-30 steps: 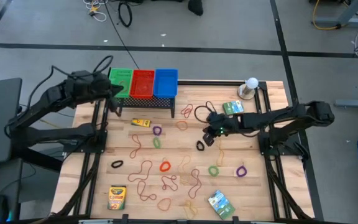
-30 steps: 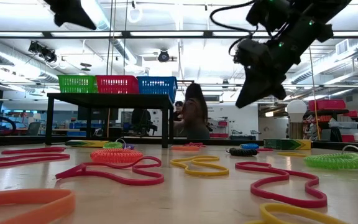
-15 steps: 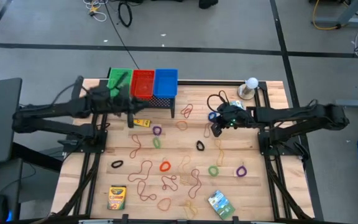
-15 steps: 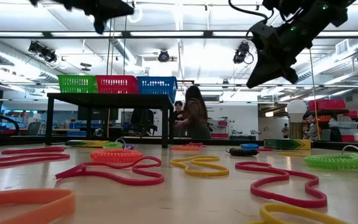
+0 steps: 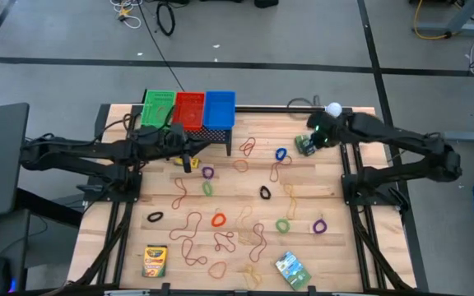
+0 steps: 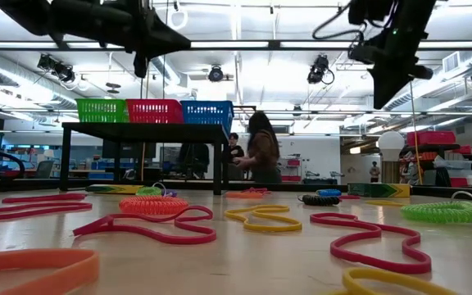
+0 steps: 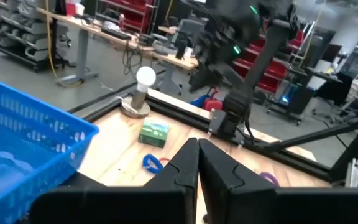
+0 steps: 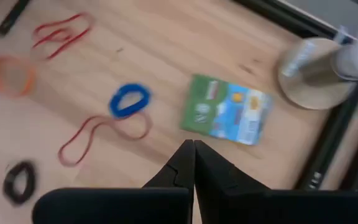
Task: Pick & Place Office Desk Supplies
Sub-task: Put the big box of crayons into the blue bin on the shelf
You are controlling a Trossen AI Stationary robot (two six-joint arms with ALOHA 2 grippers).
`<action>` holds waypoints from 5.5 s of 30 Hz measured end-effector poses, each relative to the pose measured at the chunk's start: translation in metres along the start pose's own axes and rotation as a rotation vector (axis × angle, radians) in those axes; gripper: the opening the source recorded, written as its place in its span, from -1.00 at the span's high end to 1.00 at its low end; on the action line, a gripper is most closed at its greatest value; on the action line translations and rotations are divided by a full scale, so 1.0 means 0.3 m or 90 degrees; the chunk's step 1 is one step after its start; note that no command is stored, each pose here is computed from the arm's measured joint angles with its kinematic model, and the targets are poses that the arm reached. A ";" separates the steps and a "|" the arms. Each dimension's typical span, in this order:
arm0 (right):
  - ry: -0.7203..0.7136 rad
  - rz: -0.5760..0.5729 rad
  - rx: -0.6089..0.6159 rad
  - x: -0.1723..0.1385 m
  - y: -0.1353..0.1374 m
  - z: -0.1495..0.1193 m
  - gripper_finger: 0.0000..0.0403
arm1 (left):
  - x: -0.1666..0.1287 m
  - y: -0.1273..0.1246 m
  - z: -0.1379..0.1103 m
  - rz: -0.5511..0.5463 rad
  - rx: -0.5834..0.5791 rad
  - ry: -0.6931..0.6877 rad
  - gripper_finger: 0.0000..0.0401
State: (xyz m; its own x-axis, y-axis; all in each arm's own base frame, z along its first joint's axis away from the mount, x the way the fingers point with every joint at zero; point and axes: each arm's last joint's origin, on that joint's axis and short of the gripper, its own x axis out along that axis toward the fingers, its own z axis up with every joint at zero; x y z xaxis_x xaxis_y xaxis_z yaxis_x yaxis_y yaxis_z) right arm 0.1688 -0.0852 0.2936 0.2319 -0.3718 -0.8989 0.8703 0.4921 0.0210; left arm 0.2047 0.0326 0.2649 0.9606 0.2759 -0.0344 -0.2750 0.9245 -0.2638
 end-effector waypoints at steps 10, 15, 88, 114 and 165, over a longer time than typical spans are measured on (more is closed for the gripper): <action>0.061 0.030 0.136 0.075 -0.144 0.084 0.92 | 0.036 0.002 -0.023 0.002 0.001 0.005 0.92; 0.069 0.099 0.178 0.197 -0.156 0.046 0.81 | 0.036 0.001 -0.024 0.002 0.005 0.007 0.92; -0.094 0.108 0.785 0.381 -0.029 -0.356 0.83 | 0.036 0.005 -0.026 0.029 0.069 0.009 0.92; -0.122 0.093 -0.471 0.270 0.053 -0.289 0.12 | 0.035 0.007 -0.033 0.032 0.071 0.024 0.92; -0.031 0.169 -0.626 0.154 0.223 -0.099 0.98 | 0.035 0.009 -0.039 0.035 0.044 0.035 0.92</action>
State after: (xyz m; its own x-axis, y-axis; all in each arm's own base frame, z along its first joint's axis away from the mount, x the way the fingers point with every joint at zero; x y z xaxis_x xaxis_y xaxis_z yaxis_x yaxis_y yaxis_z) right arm 0.2246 -0.0461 0.2405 0.4024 -0.1770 -0.8982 0.0508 0.9839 -0.1712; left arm 0.2146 0.0348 0.2526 0.9444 0.3132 -0.0998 -0.3272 0.9251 -0.1927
